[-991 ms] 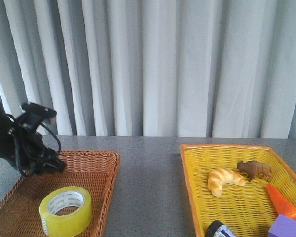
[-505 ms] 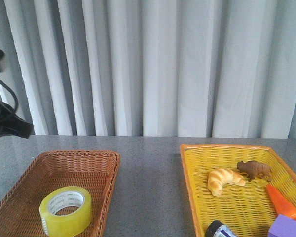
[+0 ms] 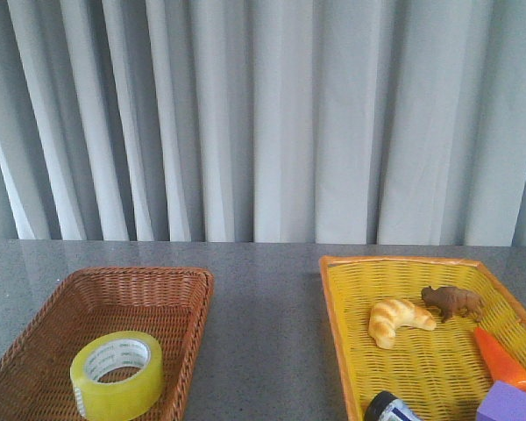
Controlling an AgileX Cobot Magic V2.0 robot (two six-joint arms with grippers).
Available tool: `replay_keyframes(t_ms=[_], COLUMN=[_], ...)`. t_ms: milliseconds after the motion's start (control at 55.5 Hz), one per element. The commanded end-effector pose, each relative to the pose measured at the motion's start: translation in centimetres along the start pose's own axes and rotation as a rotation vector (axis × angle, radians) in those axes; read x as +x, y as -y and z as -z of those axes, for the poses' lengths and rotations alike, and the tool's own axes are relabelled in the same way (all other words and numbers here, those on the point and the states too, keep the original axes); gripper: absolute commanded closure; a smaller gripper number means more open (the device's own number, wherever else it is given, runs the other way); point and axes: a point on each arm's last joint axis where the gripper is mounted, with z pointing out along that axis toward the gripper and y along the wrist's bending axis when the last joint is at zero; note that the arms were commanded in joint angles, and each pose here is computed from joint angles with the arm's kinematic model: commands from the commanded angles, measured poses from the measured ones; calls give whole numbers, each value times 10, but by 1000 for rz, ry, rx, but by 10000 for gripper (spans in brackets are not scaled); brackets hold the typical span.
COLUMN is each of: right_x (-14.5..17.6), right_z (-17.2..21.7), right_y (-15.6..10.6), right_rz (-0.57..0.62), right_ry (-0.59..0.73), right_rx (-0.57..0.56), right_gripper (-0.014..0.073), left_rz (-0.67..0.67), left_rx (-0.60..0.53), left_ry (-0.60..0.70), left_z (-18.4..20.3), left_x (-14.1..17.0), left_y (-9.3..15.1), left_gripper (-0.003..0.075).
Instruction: Transfer tape with both arms
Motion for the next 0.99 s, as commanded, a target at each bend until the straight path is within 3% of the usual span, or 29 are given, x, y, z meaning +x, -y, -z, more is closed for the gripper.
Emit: replay_keyframes(t_ms=[0, 216, 487, 685, 973], right_x=[-14, -14, -14, -14, -14], right_z=[1, 1, 1, 1, 1], right_y=[2, 2, 2, 2, 2], right_rz=[0, 0, 0, 0, 0], right_ry=[85, 85, 85, 85, 85], right_rx=[23, 23, 23, 22, 22], right_gripper=[599, 599, 599, 599, 599], left_rz=[7, 11, -51, -99, -114], left_rx=[-9, 37, -82, -204, -278], left_ry=[102, 178, 326, 534, 759], left_z=[23, 61, 88, 56, -3], left_x=[15, 43, 61, 104, 187], left_y=[5, 19, 17, 8, 4], left_gripper=[727, 727, 727, 727, 727])
